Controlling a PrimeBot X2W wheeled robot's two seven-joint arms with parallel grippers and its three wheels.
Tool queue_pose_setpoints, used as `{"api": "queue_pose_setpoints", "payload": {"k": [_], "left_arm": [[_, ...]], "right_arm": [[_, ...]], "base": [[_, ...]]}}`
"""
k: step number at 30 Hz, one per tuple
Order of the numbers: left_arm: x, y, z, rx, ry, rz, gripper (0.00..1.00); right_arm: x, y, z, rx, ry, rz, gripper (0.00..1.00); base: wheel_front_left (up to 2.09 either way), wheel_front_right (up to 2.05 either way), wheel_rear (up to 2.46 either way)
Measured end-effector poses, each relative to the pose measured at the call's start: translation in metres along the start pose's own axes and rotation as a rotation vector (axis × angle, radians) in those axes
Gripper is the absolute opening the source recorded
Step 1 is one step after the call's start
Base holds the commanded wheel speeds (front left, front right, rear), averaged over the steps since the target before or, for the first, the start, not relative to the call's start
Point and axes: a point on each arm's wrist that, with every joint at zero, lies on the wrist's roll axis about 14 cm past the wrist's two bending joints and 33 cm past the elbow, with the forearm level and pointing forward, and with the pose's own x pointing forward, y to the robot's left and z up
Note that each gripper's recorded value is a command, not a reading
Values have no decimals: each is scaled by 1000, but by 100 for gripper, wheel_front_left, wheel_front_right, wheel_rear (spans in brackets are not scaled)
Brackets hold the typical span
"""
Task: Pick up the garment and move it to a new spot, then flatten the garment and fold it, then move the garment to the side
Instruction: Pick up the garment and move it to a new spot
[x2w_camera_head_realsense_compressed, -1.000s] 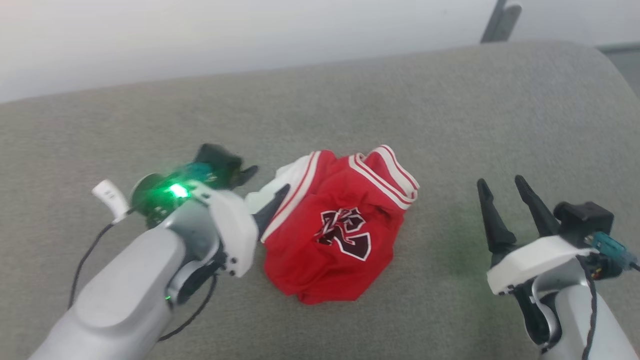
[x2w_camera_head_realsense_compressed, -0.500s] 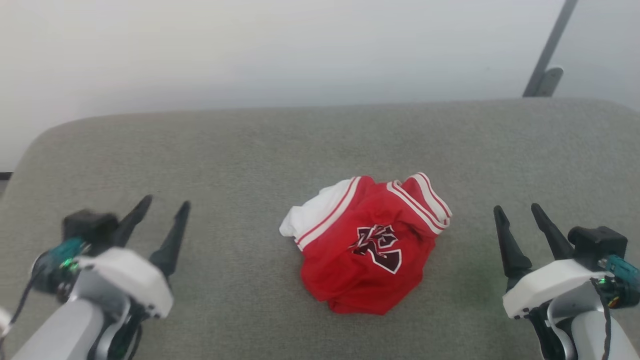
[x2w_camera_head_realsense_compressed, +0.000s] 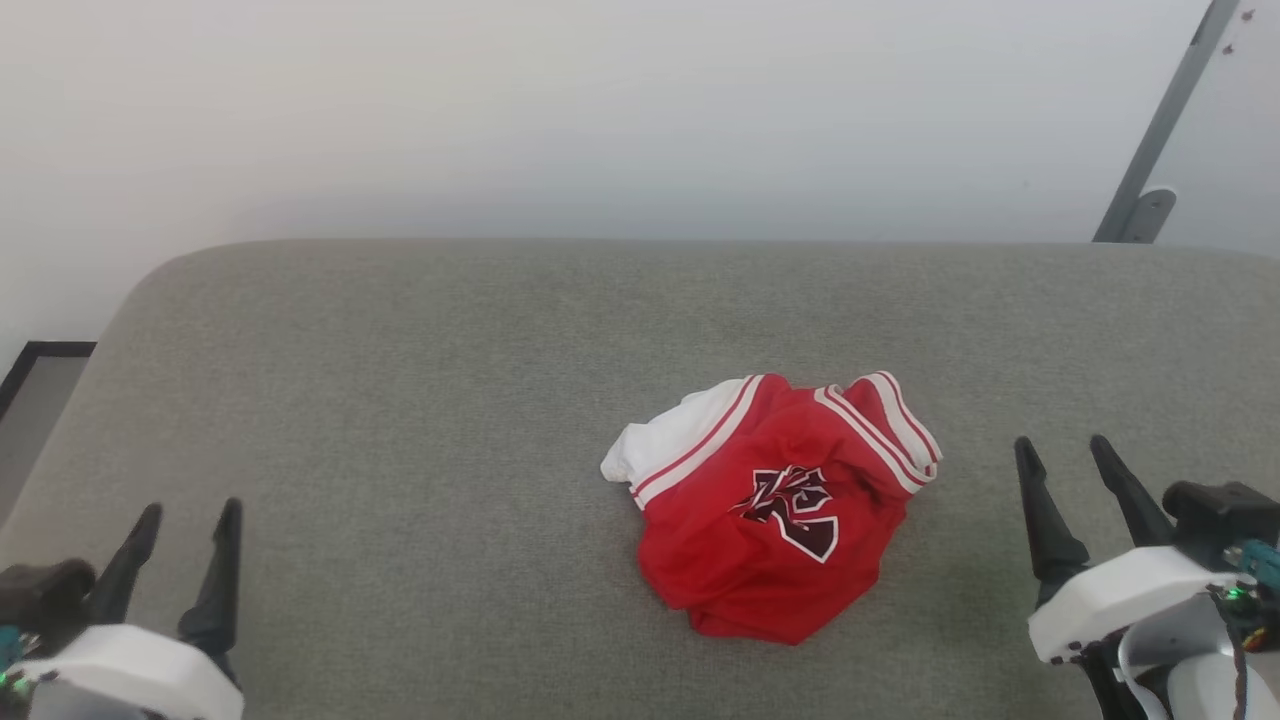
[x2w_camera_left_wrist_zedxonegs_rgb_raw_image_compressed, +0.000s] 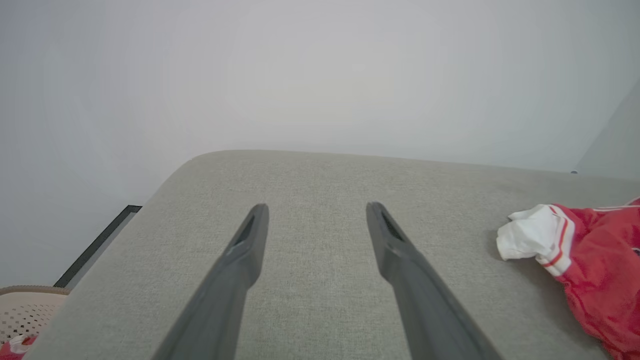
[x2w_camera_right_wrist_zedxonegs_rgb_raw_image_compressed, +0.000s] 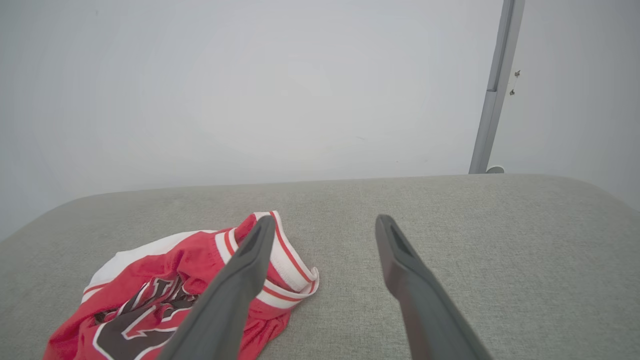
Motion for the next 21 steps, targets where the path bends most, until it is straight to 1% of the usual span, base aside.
{"api": "queue_pose_setpoints", "payload": {"k": [4, 7, 15, 21], "left_arm": [[-15, 19, -1, -13, -6, 62, 100], [-21, 24, 1, -25, -17, 82, 100], [-30, 27, 4, -30, -37, 98, 100], [-29, 24, 7, -30, -48, 87, 100]], "right_arm": [[-2, -1, -1, 2, 2, -5, 100], [-3, 1, -1, 3, 1, -4, 100], [-3, 3, -2, 9, 3, -3, 100], [-4, 3, -1, 9, 1, -5, 100]], "base": [[0, 0, 0], [0, 0, 0], [0, 0, 0], [0, 0, 0]]}}
